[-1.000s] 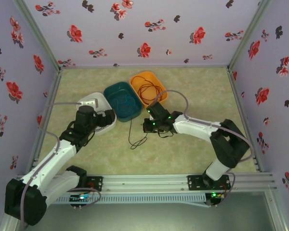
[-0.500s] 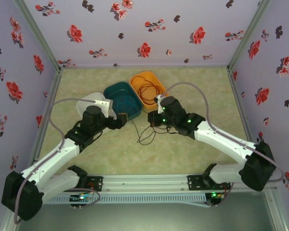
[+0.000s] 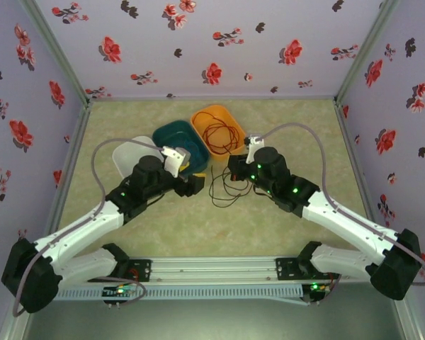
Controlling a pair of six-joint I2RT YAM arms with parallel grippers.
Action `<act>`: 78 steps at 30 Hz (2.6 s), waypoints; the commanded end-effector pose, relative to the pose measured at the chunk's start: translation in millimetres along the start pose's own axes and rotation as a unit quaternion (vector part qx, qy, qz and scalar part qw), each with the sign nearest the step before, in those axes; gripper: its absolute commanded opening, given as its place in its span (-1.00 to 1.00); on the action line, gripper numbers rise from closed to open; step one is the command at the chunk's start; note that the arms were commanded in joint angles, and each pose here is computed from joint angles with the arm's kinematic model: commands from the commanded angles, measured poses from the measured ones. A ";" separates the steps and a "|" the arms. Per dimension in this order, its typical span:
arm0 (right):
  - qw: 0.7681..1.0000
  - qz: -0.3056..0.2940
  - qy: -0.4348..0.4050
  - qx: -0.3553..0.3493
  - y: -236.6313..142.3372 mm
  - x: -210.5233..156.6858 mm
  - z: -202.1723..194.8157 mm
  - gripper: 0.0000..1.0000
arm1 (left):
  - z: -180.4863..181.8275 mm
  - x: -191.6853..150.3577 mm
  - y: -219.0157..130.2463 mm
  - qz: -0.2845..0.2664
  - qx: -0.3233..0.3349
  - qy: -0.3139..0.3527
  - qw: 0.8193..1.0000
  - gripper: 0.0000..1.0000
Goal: Untangle the cables
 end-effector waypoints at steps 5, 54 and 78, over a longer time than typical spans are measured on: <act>0.997 -0.071 0.003 0.007 -9.0 25.3 4.9 -1.00 | -13.2 -8.5 22.4 0.010 -0.030 -0.060 0.998 0.68; 0.968 -0.163 -0.023 -0.187 -118.7 50.0 -60.7 0.99 | 38.6 94.8 -44.5 -0.128 0.102 -0.035 0.986 -1.00; 0.971 -0.119 -0.032 -0.207 -90.0 41.9 -63.0 0.99 | 152.8 -4.4 -94.9 -0.191 0.254 -0.254 0.914 -1.00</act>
Point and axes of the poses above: each hand's point on the last joint's axis, 136 mm out from that joint toward the fingers, its own y axis out along the fingers, its own z axis along the line the jaws close on, x = y × z, the point moved 3 cm from there along -y, back along the fingers, and after that the axes turned 4 degrees about -y, right-handed, at the moved point
